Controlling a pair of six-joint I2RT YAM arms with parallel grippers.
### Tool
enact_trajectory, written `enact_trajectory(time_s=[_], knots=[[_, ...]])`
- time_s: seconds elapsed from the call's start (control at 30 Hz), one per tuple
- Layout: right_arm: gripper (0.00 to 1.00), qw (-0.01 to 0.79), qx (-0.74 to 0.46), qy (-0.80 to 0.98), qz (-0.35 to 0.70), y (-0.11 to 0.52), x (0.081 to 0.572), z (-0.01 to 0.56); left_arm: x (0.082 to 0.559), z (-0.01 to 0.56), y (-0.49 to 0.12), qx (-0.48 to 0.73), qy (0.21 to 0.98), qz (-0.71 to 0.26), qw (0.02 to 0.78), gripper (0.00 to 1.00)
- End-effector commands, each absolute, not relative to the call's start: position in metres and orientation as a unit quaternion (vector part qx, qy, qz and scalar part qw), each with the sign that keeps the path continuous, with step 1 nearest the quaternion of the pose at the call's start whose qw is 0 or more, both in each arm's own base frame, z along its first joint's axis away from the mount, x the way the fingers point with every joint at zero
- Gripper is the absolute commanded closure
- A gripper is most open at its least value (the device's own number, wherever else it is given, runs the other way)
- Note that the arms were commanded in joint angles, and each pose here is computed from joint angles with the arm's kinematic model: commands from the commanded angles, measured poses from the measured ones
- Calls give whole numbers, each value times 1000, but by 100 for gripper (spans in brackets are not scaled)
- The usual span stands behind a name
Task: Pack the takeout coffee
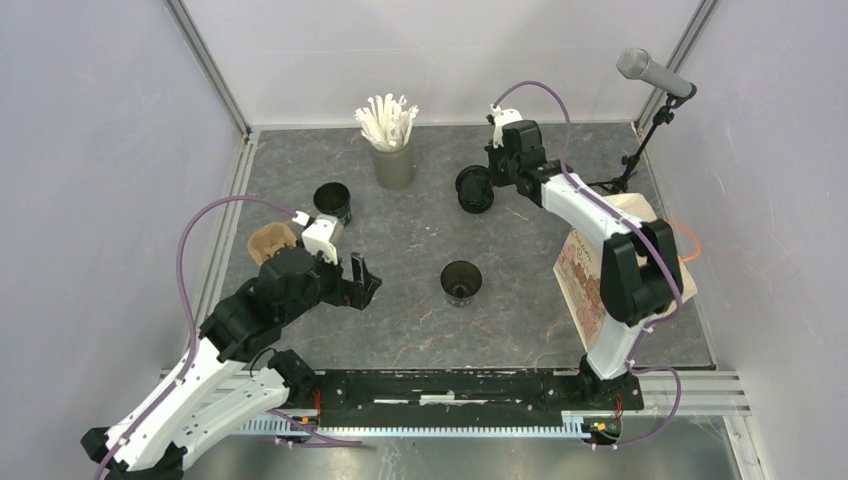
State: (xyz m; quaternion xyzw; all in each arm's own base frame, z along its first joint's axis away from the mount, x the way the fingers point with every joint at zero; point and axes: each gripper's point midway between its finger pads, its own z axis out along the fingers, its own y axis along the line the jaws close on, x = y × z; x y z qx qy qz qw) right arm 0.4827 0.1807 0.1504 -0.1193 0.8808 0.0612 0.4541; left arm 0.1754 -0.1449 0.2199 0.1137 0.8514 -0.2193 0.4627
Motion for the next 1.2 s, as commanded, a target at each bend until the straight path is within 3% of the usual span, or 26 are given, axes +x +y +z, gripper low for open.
enact_trajectory(time_s=[0.0, 0.2, 0.37, 0.43, 0.5, 0.77, 0.9, 1.17], knots=[[100, 466, -128, 860, 161, 202, 447, 185, 187, 222, -150, 145, 846, -200, 473, 0], [100, 458, -157, 843, 233, 219, 389, 198, 176, 243, -203, 292, 775, -295, 478, 13], [100, 444, -186, 821, 308, 239, 335, 201, 165, 287, -238, 440, 651, -336, 520, 35], [100, 443, -195, 813, 324, 246, 316, 203, 151, 299, -249, 515, 578, -343, 531, 35], [100, 443, -200, 802, 347, 253, 299, 207, 147, 302, -255, 562, 532, -326, 543, 29], [100, 439, -202, 765, 425, 273, 256, 223, 152, 273, -270, 679, 426, -222, 555, 19], [100, 437, -212, 757, 436, 277, 246, 229, 151, 259, -274, 714, 408, -181, 540, 15], [100, 424, -219, 752, 455, 284, 231, 226, 154, 240, -283, 759, 397, -111, 504, 18]])
